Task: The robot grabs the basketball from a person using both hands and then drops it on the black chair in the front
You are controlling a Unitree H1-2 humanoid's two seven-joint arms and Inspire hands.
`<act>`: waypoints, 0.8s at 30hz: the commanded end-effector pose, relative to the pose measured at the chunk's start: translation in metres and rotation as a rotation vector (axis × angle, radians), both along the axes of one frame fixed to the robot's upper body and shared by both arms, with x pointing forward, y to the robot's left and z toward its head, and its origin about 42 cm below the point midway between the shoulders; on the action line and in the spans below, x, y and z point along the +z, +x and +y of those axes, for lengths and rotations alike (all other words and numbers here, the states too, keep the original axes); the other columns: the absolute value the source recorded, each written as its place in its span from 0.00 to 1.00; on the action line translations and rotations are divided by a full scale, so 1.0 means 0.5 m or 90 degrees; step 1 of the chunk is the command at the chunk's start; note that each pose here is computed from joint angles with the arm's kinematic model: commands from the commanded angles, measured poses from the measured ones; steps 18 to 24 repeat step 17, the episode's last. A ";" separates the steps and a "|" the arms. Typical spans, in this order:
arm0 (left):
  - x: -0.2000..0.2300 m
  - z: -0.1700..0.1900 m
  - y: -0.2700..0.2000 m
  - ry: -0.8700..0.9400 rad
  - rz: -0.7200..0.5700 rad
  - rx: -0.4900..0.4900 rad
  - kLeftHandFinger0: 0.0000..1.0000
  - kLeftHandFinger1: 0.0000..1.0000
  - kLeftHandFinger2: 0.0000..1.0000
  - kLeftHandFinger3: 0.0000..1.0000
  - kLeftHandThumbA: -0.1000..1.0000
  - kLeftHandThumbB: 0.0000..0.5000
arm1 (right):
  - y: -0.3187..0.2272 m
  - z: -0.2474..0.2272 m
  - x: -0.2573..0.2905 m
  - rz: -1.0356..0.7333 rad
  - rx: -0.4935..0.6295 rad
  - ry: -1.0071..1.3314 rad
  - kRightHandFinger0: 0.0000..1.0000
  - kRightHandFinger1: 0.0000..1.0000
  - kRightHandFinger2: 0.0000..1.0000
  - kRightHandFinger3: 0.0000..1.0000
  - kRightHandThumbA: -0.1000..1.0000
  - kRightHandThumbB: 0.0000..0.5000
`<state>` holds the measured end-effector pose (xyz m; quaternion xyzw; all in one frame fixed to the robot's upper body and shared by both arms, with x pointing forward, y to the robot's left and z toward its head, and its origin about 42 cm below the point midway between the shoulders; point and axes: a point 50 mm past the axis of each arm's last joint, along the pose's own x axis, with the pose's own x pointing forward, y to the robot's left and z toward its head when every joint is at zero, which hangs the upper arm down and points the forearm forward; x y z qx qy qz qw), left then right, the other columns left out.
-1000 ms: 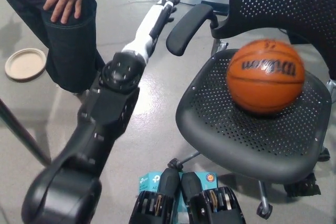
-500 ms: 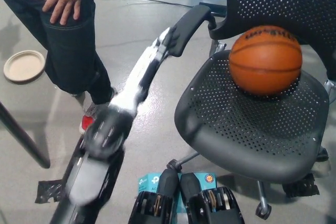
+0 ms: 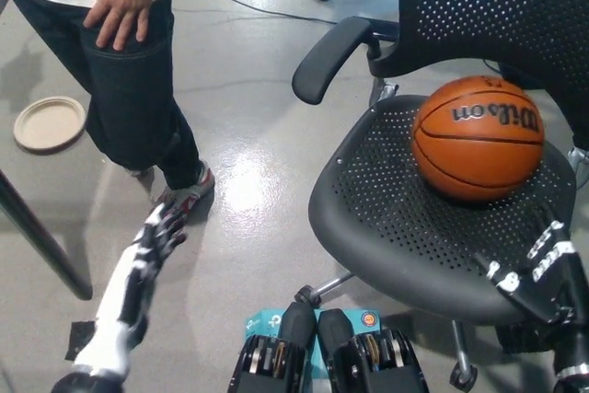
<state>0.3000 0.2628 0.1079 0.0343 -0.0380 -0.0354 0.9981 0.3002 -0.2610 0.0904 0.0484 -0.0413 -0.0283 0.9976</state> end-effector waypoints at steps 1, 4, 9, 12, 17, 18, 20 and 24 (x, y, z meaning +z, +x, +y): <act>-0.011 0.041 0.003 -0.007 -0.047 0.007 1.00 1.00 1.00 1.00 1.00 0.28 | -0.005 0.015 -0.010 -0.069 0.032 -0.051 1.00 1.00 1.00 1.00 1.00 0.33; -0.049 0.050 -0.006 0.005 -0.025 0.015 1.00 1.00 1.00 1.00 1.00 0.28 | -0.020 0.019 -0.051 -0.049 0.033 -0.048 1.00 1.00 1.00 1.00 1.00 0.33; -0.109 0.056 -0.022 0.006 0.028 0.026 1.00 1.00 1.00 1.00 1.00 0.35 | -0.039 0.011 -0.103 -0.017 0.034 -0.045 1.00 1.00 1.00 1.00 1.00 0.33; -0.137 0.059 -0.033 0.006 0.052 0.032 1.00 1.00 1.00 1.00 1.00 0.34 | -0.044 0.005 -0.124 -0.004 0.030 -0.047 1.00 1.00 1.00 1.00 1.00 0.40; -0.155 0.063 -0.038 0.007 0.068 0.037 1.00 1.00 1.00 1.00 1.00 0.30 | -0.049 -0.001 -0.136 0.005 0.032 -0.029 1.00 1.00 1.00 1.00 1.00 0.37; -0.155 0.063 -0.038 0.007 0.068 0.037 1.00 1.00 1.00 1.00 1.00 0.30 | -0.049 -0.001 -0.136 0.005 0.032 -0.029 1.00 1.00 1.00 1.00 1.00 0.37; -0.155 0.063 -0.038 0.007 0.068 0.037 1.00 1.00 1.00 1.00 1.00 0.30 | -0.049 -0.001 -0.136 0.005 0.032 -0.029 1.00 1.00 1.00 1.00 1.00 0.37; -0.155 0.063 -0.038 0.007 0.068 0.037 1.00 1.00 1.00 1.00 1.00 0.30 | -0.049 -0.001 -0.136 0.005 0.032 -0.029 1.00 1.00 1.00 1.00 1.00 0.37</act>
